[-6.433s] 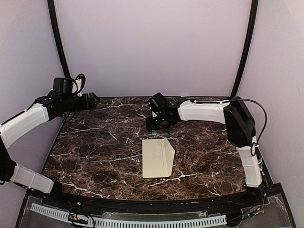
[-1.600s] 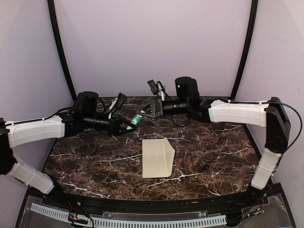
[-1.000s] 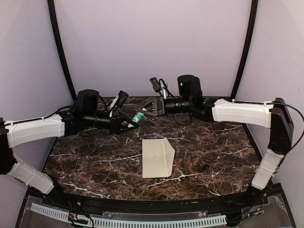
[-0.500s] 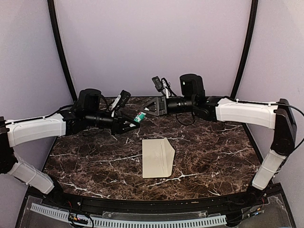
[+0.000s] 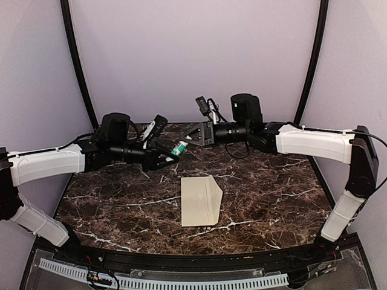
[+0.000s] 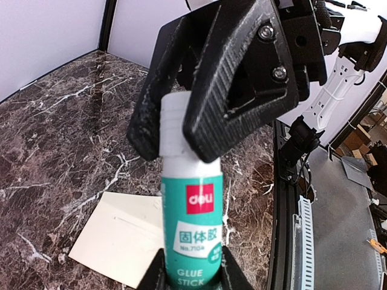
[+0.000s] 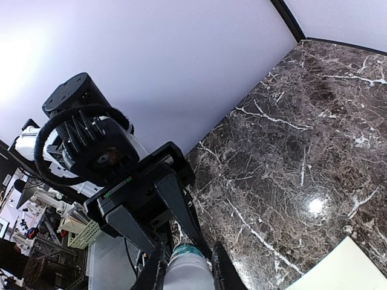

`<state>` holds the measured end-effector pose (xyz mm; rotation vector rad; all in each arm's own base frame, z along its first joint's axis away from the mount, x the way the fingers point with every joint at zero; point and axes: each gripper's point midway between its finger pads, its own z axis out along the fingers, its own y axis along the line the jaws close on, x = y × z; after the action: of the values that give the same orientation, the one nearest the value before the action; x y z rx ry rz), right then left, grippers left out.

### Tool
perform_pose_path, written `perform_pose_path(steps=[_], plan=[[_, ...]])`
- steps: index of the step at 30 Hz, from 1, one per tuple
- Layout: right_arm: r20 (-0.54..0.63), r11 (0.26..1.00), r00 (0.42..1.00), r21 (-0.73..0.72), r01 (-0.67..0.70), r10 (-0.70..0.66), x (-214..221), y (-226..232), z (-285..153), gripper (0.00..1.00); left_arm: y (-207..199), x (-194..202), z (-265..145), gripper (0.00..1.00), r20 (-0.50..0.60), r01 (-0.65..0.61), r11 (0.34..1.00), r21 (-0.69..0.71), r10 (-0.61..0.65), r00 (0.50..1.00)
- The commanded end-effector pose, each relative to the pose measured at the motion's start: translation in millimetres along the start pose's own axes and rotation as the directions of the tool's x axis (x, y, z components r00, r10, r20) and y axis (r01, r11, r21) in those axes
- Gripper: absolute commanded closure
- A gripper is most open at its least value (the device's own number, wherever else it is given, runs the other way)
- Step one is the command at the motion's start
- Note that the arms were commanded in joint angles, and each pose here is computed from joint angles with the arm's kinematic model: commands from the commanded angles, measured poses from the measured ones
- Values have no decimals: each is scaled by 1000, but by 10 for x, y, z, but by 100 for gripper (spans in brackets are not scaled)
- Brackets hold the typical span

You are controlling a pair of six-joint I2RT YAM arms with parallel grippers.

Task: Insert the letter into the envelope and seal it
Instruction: Open the solid glue cap from the solid glue.

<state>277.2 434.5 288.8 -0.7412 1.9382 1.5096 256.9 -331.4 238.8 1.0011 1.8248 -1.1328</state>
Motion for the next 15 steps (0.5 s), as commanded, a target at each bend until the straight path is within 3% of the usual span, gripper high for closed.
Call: perform_pose_path(steps=[1, 8, 15], plan=[[139, 997, 989, 48, 52, -59, -424, 12, -309, 93, 5, 168, -6, 100, -64, 45, 999, -2, -45, 997], [167, 994, 983, 91, 60, -74, -505, -42, -484, 93, 11, 154, -21, 100, -59, 35, 999, -14, -36, 998], [182, 948, 973, 308, 79, -140, -582, -272, -911, 93, 129, 70, -93, 100, -26, 38, 994, -101, -41, 999]])
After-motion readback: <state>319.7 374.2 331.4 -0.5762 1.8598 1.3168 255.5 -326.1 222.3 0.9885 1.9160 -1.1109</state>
